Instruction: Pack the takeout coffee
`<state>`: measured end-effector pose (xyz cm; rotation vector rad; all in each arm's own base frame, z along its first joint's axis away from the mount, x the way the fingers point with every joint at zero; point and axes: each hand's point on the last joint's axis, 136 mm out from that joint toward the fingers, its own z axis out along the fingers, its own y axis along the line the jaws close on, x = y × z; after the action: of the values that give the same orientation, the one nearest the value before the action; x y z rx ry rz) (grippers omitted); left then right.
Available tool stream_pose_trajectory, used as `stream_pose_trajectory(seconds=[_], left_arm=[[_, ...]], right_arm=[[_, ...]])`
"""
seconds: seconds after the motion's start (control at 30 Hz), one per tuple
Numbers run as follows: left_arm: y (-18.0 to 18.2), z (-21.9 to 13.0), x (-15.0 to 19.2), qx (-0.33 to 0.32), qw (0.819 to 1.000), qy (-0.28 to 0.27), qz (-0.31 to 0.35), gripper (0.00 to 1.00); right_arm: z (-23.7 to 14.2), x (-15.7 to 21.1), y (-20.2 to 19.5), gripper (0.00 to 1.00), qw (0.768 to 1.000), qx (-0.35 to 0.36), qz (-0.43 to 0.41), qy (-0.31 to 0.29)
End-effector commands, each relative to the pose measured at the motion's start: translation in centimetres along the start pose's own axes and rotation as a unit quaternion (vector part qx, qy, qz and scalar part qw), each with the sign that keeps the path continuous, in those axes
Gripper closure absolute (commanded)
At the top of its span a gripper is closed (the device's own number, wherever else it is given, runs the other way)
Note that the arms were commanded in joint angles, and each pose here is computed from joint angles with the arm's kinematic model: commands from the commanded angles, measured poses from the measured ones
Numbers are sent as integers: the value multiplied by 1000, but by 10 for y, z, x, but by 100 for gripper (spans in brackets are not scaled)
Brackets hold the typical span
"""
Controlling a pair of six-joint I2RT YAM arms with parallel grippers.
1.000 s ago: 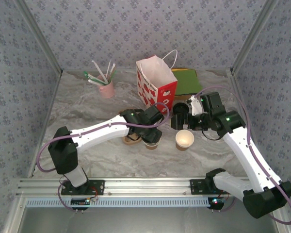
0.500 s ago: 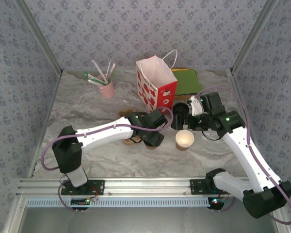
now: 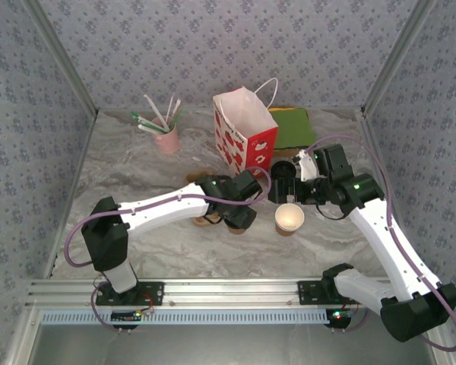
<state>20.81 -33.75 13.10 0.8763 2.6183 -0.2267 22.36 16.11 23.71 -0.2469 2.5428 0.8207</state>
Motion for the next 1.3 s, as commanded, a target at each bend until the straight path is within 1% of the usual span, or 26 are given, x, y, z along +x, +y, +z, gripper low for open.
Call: stream_pose_trajectory(seconds=[0.0,0.83,1.27], left_arm=[[1,-3,-3,-9,1000,0,12,30],[3,10,10,-15,1000,17,10,29],[2,11,11,-12,1000,18,6,29]], right_arm=[[0,-1,-1,0,1000,1,-2,0],[1,0,-1,0,1000,-1,-1,1],[1,1,-1,0,1000,-1,0,1]])
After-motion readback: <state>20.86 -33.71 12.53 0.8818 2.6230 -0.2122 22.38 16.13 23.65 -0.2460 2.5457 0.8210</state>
